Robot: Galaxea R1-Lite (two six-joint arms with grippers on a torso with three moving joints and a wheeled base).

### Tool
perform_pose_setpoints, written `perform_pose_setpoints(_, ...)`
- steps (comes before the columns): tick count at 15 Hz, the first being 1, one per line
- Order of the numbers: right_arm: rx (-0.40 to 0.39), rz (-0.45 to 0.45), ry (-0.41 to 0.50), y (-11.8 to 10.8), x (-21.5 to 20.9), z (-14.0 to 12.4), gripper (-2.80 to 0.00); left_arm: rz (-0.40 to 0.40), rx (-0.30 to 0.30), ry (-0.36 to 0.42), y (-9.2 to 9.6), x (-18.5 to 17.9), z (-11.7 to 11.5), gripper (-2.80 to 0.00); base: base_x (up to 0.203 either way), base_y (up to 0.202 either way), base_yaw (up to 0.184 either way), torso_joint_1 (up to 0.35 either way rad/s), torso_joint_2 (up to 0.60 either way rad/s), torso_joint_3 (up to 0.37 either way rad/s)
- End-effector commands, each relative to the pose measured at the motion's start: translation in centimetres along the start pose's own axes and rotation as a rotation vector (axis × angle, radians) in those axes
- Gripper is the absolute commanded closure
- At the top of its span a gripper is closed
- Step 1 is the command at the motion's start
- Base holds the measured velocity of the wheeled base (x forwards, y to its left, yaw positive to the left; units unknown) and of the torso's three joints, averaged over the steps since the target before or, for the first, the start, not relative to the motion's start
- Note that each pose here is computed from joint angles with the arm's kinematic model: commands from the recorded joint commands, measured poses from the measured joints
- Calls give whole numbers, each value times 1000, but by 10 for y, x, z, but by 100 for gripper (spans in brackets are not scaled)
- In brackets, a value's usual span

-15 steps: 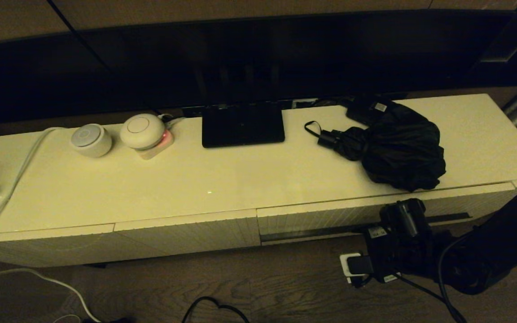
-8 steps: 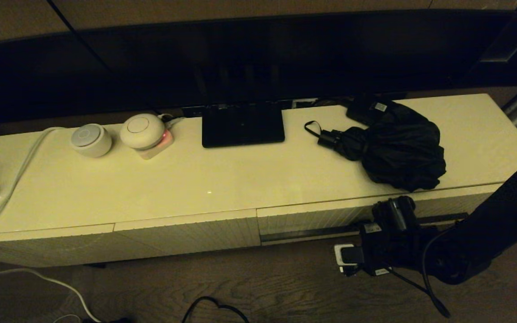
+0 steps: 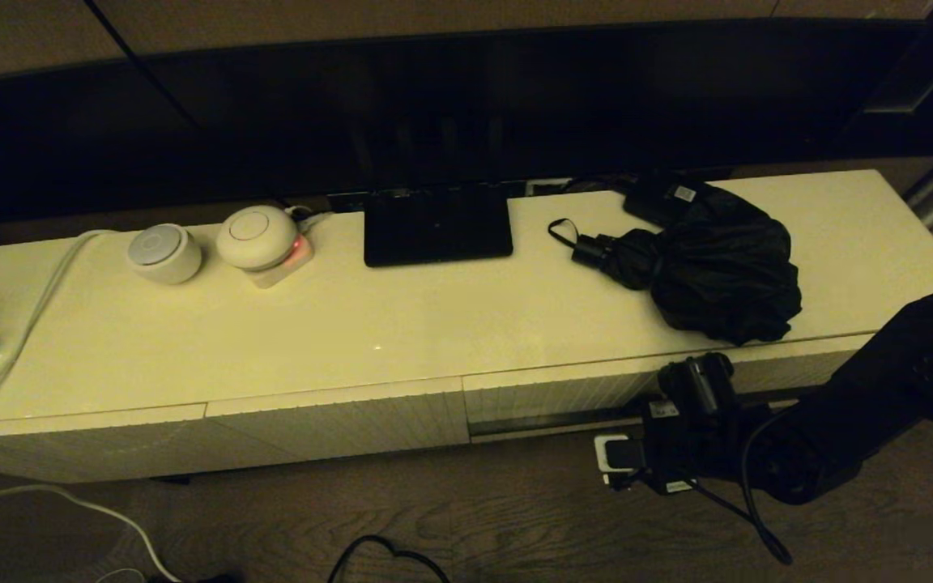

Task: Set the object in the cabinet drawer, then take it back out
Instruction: Open the drawer

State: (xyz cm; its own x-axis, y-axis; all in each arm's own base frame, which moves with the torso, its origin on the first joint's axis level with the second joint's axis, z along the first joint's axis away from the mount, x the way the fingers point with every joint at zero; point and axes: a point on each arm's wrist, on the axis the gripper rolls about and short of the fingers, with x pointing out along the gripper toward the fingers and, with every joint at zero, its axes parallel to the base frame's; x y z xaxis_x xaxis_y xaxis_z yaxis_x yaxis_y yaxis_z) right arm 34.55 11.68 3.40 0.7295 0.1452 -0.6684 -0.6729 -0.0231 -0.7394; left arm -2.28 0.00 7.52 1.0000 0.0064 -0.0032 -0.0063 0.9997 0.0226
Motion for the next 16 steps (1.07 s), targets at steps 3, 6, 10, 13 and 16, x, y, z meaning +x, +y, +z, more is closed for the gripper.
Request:
perform_pose_setpoints(3,-11,19,5,7,0,-2,-280,1,0,3,0,0,-1,0,0,0,0,0,0,0)
perform_pose_setpoints(6,-15,43,15,14,-2,-3,-280,1,0,3,0,0,-1,0,0,0,0,0,0,0)
perform_pose_setpoints(10,-21,87,22,24,-9,-5,-280,1,0,3,0,0,-1,0,0,0,0,0,0,0)
perform_pose_setpoints(13,-25,132,29,38,-16,-8,-280,1,0,3,0,0,-1,0,0,0,0,0,0,0)
perform_pose_setpoints(16,-22,184,40,54,-22,-12,-280,1,0,3,0,0,-1,0,0,0,0,0,0,0)
